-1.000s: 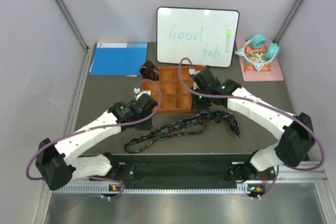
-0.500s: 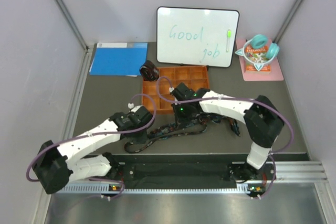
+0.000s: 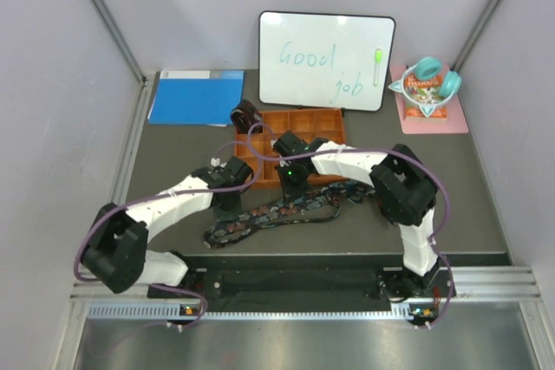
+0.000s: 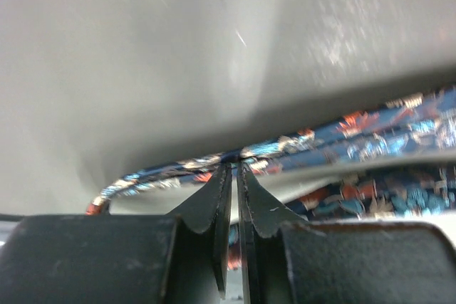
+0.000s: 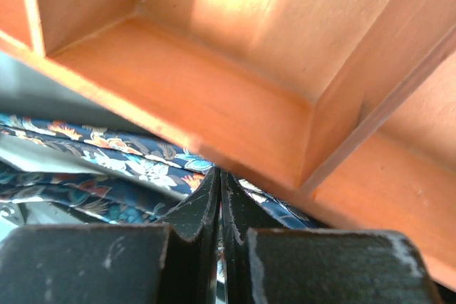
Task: Roll the ties
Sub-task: Flatten out the tie at the center of the board.
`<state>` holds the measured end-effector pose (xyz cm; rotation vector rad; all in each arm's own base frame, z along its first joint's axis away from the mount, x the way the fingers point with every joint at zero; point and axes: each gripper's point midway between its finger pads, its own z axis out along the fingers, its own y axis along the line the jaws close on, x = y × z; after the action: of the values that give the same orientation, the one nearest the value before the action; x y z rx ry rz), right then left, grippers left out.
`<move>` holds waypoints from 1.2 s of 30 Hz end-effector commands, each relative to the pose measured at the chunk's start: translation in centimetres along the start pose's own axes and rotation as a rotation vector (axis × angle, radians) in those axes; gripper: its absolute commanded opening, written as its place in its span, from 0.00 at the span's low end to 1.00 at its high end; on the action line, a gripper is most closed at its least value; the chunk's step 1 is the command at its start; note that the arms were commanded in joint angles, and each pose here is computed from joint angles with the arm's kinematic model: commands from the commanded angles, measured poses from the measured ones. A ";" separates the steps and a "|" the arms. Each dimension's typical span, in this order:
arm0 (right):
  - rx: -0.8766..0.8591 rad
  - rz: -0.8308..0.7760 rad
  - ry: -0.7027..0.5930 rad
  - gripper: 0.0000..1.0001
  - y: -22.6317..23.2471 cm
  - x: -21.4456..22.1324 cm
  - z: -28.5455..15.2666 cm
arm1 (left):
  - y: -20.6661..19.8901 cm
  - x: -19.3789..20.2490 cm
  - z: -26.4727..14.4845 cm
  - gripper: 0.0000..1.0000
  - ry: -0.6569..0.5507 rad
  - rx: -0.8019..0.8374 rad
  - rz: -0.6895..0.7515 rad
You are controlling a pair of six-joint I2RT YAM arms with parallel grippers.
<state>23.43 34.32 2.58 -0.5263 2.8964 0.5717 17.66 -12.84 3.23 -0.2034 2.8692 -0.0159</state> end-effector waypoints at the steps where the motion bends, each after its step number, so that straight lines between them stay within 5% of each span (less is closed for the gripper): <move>1: -0.030 -0.033 -0.030 0.00 0.5 -1.4 0.2 | -0.5 -2.5 0.2 0.13 -0.027 0.039 0.027; 13: 0.002 0.051 0.006 0.00 -1.2 2.5 -1.1 | 0.2 -6.0 4.2 0.09 0.043 0.023 -0.003; 21: 0.003 0.067 -0.133 0.00 -1.8 -3.0 -6.7 | -0.7 -8.2 2.1 0.10 -0.027 0.052 -0.029; 23: 0.006 0.089 -0.199 0.07 -2.7 -4.2 -9.2 | 0.3 -8.7 0.5 0.16 -0.062 0.011 -0.022; 24: 0.019 0.115 -0.210 0.21 -3.6 -4.0 -9.7 | 0.3 -9.6 -1.2 0.30 -0.111 0.023 -0.029; 27: 0.050 0.202 -0.283 0.50 -6.7 -3.7 -12.3 | 0.8 -10.0 -4.6 0.48 -0.191 0.044 -0.091; 32: 0.108 0.268 -0.376 0.58 -10.1 -1.8 -15.7 | -1.1 -7.1 -8.3 0.55 -0.311 0.048 -0.068; 36: 0.174 0.280 -0.367 0.60 -11.9 0.9 -16.3 | -3.9 -1.0 -8.1 0.54 -0.223 0.028 0.053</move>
<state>27.42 19.78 13.84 -0.0077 2.6293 0.4933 21.47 -16.06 13.52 -0.1303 2.5542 -0.1764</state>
